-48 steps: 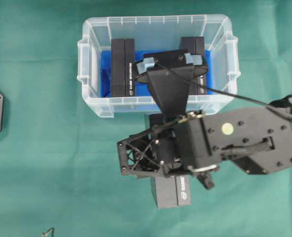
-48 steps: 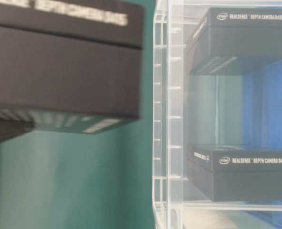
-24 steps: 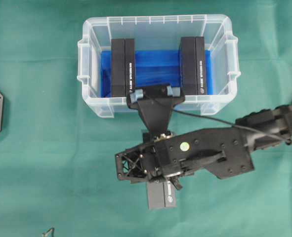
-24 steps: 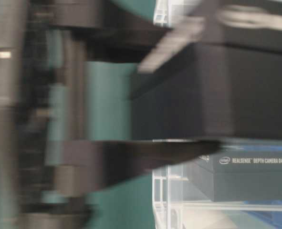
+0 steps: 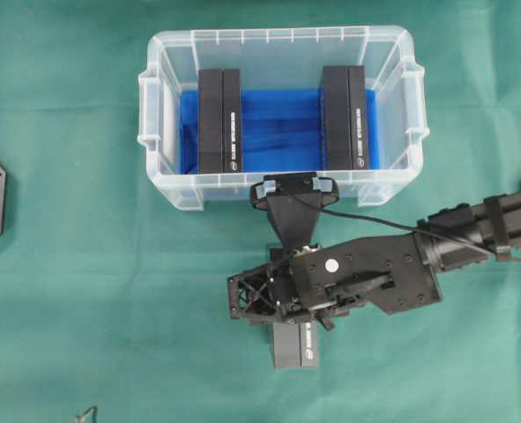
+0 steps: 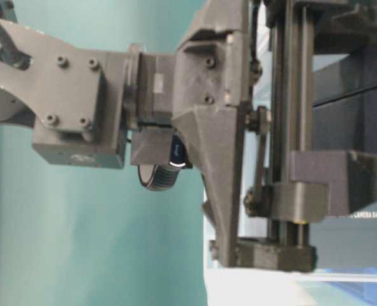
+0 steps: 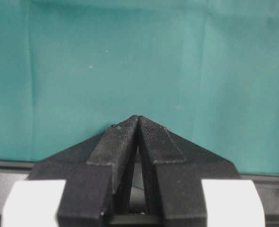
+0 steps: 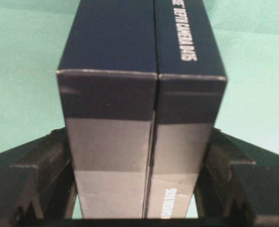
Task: Take the box out of the case with the right arm.
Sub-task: 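Carry the held box out of the case toward the front table, then lower the box onto the table in front of the case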
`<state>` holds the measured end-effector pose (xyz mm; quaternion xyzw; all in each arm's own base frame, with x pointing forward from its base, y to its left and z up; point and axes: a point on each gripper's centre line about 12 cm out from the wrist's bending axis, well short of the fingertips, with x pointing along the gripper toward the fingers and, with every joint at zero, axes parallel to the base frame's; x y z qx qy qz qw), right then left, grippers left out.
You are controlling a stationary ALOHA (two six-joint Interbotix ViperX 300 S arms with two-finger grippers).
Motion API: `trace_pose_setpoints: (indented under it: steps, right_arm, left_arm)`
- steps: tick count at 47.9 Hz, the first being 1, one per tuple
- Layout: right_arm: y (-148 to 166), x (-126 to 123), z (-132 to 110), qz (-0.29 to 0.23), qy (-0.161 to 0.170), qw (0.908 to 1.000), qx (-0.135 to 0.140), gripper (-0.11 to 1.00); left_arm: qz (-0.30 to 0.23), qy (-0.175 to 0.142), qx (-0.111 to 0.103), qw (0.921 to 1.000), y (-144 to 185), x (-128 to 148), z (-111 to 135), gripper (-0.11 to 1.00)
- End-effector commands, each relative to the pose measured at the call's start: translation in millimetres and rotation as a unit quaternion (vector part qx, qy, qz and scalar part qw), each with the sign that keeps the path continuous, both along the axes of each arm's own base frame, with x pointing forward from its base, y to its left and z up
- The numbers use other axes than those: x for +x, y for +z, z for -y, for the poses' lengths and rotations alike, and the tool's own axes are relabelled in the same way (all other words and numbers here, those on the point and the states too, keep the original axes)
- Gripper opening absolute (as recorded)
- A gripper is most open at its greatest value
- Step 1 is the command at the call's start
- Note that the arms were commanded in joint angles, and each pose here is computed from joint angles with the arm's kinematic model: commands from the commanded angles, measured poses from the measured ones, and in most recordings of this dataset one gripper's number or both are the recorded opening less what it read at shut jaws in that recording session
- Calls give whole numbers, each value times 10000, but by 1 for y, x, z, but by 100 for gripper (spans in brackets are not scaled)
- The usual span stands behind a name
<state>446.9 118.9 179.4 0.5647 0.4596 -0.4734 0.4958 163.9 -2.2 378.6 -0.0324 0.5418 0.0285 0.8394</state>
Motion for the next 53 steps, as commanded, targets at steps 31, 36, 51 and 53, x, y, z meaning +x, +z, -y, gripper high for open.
trace_pose_setpoints:
  steps: [31, 36, 51, 53]
  right_arm:
    - [19, 2, 0, 243, -10, 9997, 71, 91]
    - [21, 2, 0, 258, -10, 9996, 75, 91]
    - [69, -1, 8, 400, -73, 9992, 45, 90]
    - [80, -3, 11, 383, -65, 9992, -15, 91]
  left_arm:
    - [161, 18, 2, 9999, 9, 0, -1, 2]
    - [161, 11, 6, 9999, 9, 0, -1, 2]
    - [161, 18, 2, 9999, 10, 0, -1, 2]
    - [161, 18, 2, 9999, 10, 0, -1, 2]
